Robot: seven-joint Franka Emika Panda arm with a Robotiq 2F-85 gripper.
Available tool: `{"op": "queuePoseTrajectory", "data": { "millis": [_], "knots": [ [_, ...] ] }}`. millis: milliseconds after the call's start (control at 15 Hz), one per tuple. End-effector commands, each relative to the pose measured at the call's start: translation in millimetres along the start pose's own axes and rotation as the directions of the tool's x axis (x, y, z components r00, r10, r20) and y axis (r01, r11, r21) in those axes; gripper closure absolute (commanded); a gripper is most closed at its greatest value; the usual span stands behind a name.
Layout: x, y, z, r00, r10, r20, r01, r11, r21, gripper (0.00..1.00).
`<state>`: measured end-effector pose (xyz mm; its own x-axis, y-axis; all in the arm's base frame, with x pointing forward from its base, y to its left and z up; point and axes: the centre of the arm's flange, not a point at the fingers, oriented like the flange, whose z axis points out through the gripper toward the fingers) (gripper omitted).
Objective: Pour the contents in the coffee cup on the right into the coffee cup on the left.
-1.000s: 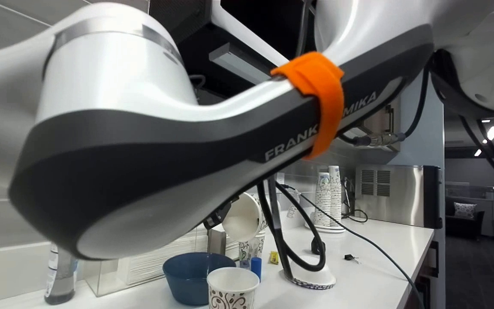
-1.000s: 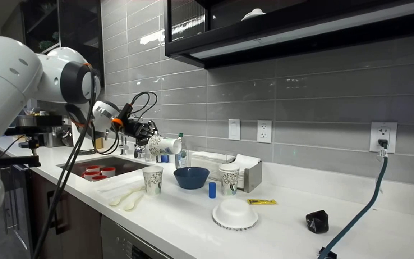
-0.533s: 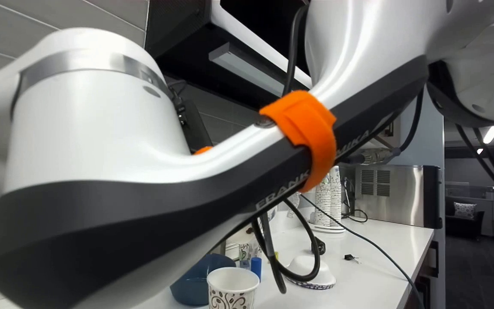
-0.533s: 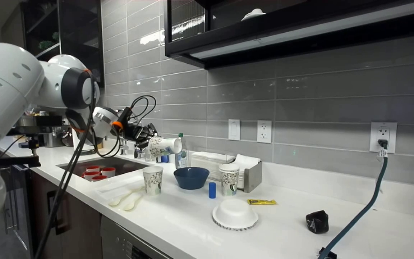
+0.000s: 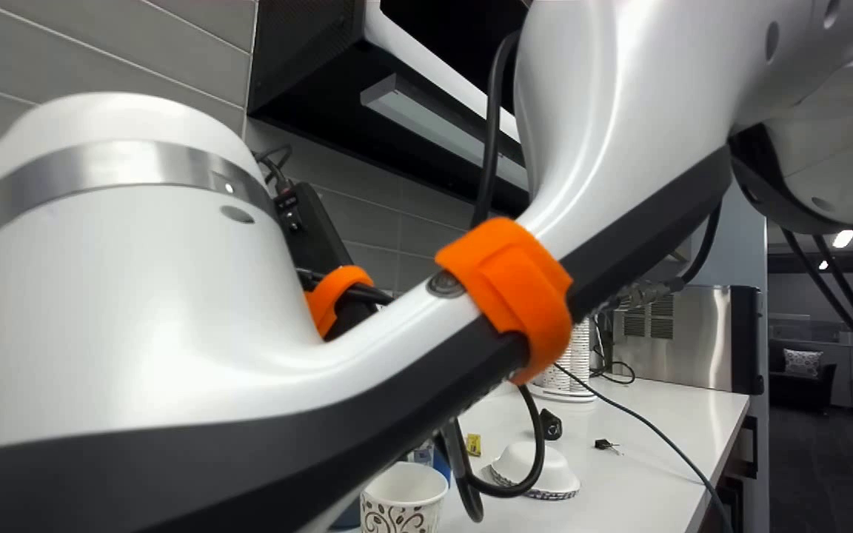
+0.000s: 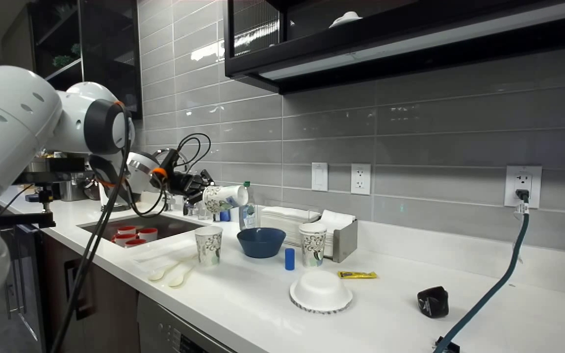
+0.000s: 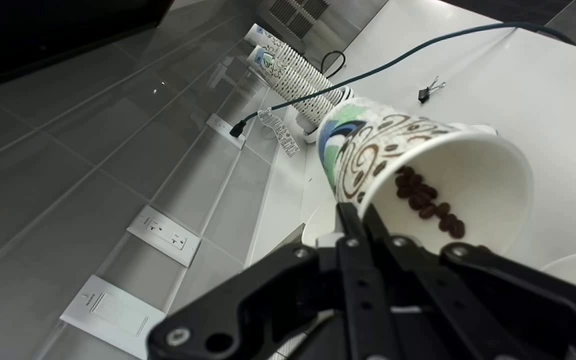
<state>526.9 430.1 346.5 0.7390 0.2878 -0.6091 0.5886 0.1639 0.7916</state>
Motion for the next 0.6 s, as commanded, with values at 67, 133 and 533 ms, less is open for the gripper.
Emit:
{"op": "queuePoseTrajectory", "data": {
  "millis": [67, 133, 533],
  "knots": [
    [12.2, 2.3, -13.0, 0.998, -0.047, 0.034, 0.049, 0.998, -0.042, 0.99],
    [13.3, 1.4, -12.9, 0.998, -0.053, 0.037, 0.055, 0.998, -0.044, 0.99],
    [15.7, -2.1, -12.2, 0.994, -0.098, 0.057, 0.102, 0.992, -0.079, 0.99]
  ]
}}
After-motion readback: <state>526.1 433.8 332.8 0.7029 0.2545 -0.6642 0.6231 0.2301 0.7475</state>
